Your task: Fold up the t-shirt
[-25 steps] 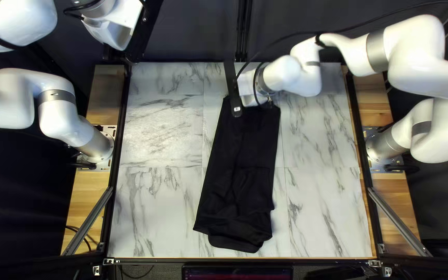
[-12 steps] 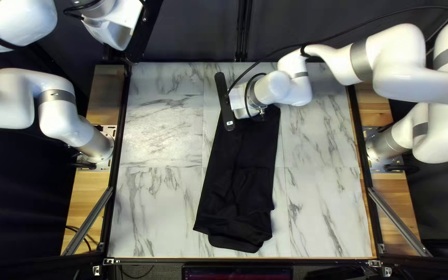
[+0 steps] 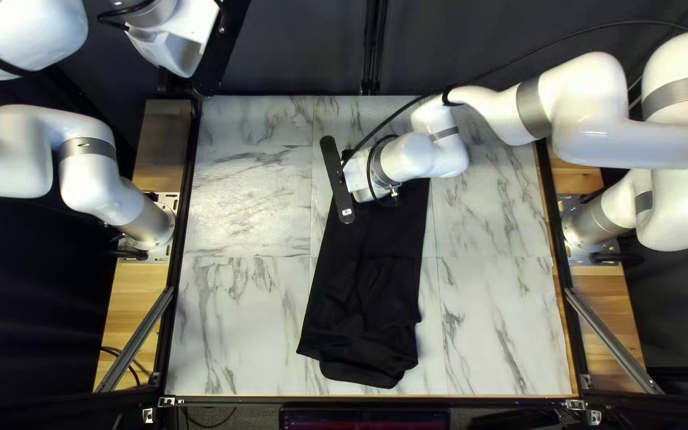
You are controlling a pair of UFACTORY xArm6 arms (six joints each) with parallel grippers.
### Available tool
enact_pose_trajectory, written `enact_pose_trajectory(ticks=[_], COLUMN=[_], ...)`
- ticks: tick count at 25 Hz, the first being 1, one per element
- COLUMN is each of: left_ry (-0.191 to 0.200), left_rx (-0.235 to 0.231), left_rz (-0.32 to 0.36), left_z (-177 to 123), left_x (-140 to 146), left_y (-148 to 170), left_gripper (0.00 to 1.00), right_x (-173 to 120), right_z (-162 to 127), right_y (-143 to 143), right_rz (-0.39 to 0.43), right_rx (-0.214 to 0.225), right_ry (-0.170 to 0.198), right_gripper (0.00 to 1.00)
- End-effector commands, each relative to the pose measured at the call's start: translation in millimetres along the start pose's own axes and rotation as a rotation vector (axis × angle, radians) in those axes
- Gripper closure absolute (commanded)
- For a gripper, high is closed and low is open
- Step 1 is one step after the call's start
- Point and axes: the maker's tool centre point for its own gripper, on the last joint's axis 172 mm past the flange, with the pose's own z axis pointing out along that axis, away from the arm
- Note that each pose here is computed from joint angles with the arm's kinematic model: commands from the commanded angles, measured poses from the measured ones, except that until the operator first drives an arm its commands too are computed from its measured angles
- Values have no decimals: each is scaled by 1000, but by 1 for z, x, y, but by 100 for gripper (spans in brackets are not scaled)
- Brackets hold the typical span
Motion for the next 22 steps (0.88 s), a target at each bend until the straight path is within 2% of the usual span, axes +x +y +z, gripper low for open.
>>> enact_pose_trajectory(ticks=[1,6,9,14,18,22], left_ry=[0,0,0,0,0,0], left_rx=[0,0,0,0,0,0], left_rz=[0,0,0,0,0,0], left_z=[0,0,0,0,0,0], left_x=[0,0,0,0,0,0], left_y=[0,0,0,0,0,0], left_gripper=[0,0,0,0,0,0], right_x=[-3,-26,-55,-81,-82,-89], right_z=[-11,-43,-59,-61,-60,-55], right_y=[0,18,30,33,27,21], right_rz=[-3,48,102,199,270,393], right_rx=[7,5,6,25,35,55], right_ry=[8,-14,-57,-113,-132,-157], right_gripper=[0,0,0,0,0,0])
